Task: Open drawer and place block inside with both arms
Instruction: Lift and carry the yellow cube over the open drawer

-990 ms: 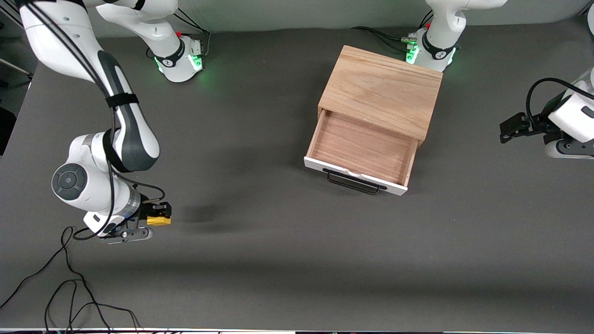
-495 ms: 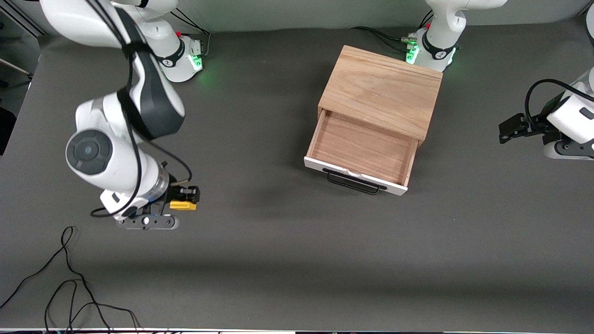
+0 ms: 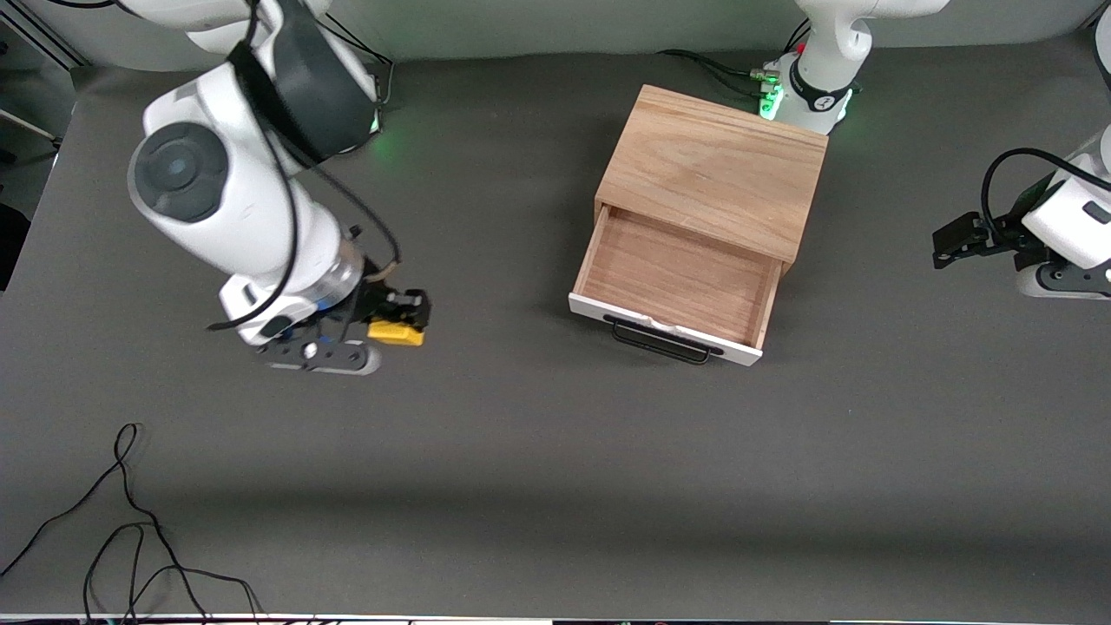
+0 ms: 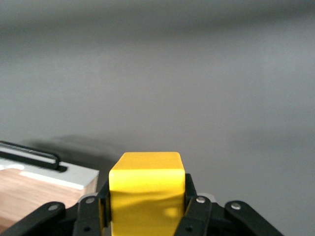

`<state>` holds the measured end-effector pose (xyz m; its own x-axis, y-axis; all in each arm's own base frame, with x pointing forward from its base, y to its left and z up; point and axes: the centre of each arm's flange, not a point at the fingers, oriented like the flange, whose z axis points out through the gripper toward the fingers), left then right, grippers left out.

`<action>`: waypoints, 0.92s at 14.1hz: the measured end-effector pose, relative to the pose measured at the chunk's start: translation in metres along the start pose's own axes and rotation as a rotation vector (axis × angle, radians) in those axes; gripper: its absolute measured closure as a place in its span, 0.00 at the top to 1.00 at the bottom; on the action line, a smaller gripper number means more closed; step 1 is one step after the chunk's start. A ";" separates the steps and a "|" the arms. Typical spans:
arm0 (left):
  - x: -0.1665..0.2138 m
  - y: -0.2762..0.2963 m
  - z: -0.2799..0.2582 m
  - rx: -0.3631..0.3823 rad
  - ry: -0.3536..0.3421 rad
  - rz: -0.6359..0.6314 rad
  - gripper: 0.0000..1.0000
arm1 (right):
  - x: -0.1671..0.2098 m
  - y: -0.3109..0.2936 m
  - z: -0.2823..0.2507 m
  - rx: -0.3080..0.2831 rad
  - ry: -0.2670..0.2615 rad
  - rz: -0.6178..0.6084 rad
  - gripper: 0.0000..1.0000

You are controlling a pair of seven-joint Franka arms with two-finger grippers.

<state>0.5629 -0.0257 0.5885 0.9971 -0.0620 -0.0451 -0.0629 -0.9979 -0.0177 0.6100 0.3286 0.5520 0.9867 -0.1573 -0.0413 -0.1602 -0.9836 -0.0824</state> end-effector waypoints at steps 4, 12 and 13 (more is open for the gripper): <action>0.000 0.000 0.000 0.000 -0.001 0.001 1.00 | -0.036 -0.053 0.015 0.001 -0.004 0.042 0.55; 0.000 0.002 0.001 0.000 -0.002 0.004 1.00 | -0.083 -0.145 0.078 0.066 0.036 0.148 0.55; 0.000 0.002 0.001 0.000 -0.002 0.004 1.00 | -0.088 -0.155 0.089 0.071 0.037 0.155 0.55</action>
<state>0.5626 -0.0281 0.5876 0.9967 -0.0662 -0.0471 -0.0671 -0.9976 -0.0174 0.5453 0.5029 0.4802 0.9501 -0.3113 -0.0224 -0.3111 -0.9388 -0.1479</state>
